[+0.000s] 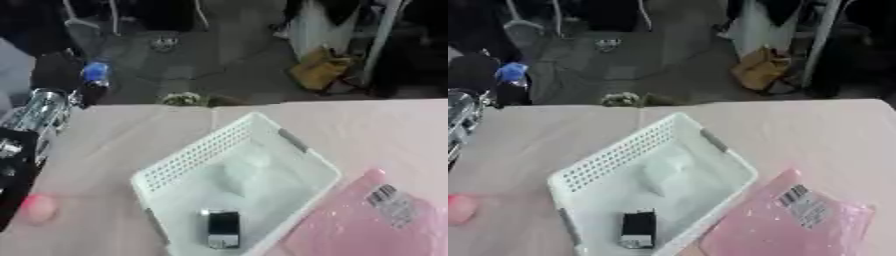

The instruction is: Pick up objects on the table and place them in the box.

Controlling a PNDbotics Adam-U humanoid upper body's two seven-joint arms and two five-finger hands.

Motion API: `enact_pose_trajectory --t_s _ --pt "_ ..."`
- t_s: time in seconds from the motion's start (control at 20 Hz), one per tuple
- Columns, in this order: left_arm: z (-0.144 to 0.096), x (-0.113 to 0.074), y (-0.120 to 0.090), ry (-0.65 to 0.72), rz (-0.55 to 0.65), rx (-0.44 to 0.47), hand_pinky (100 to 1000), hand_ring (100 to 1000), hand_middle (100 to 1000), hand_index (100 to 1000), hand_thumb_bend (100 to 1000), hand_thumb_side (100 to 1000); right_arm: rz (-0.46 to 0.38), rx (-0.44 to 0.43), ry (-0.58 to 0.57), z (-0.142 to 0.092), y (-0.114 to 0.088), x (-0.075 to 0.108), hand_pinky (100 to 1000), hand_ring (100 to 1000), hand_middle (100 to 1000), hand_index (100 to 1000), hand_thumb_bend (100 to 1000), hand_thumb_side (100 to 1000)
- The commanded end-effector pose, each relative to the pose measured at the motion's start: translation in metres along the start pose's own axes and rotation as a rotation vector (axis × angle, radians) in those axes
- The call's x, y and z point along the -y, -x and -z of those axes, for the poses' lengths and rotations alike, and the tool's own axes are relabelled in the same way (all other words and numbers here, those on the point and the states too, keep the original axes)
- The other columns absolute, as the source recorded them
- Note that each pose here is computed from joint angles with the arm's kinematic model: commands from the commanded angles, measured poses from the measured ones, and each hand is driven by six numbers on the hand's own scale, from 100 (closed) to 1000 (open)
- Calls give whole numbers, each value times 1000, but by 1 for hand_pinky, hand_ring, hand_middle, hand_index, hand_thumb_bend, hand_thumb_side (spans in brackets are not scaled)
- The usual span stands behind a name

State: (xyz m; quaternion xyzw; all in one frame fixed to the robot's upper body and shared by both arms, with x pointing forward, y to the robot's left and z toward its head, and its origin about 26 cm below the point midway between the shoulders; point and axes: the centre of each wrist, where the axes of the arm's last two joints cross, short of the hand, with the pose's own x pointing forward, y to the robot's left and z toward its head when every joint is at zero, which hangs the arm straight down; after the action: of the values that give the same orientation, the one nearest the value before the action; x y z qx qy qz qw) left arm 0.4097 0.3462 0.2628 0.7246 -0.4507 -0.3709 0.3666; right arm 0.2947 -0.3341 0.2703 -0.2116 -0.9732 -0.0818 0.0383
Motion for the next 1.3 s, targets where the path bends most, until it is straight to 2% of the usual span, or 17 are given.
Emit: enact_pose_trajectory --t_s 0.05,0.35,0.5,0.8,1.05,1.3 --pt "-8 -46 -2 -94 -32 57 100 100 100 417 100 882 4 45 -9 11 -6 2 777 814 764 763 100 1000" --pt "-38 -91 -27 -193 -150 191 100 100 100 415 100 878 13 29 -13 9 -5 0 776 813 764 763 100 1000" --pt "-56 -113 -44 -241 -229 290 100 100 100 414 100 877 18 19 -17 8 -5 0 776 813 764 763 100 1000" --pt "-80 -145 -63 -286 -331 424 100 100 100 413 100 875 25 13 -18 7 -5 -1 776 813 764 763 100 1000" --pt "-88 -152 -76 -265 -364 508 100 100 100 413 100 877 27 9 -18 6 -5 -2 776 813 764 763 100 1000" --pt "-93 -144 -92 -188 -364 580 100 100 100 413 100 882 34 5 -15 6 -5 -3 775 813 764 763 100 1000"
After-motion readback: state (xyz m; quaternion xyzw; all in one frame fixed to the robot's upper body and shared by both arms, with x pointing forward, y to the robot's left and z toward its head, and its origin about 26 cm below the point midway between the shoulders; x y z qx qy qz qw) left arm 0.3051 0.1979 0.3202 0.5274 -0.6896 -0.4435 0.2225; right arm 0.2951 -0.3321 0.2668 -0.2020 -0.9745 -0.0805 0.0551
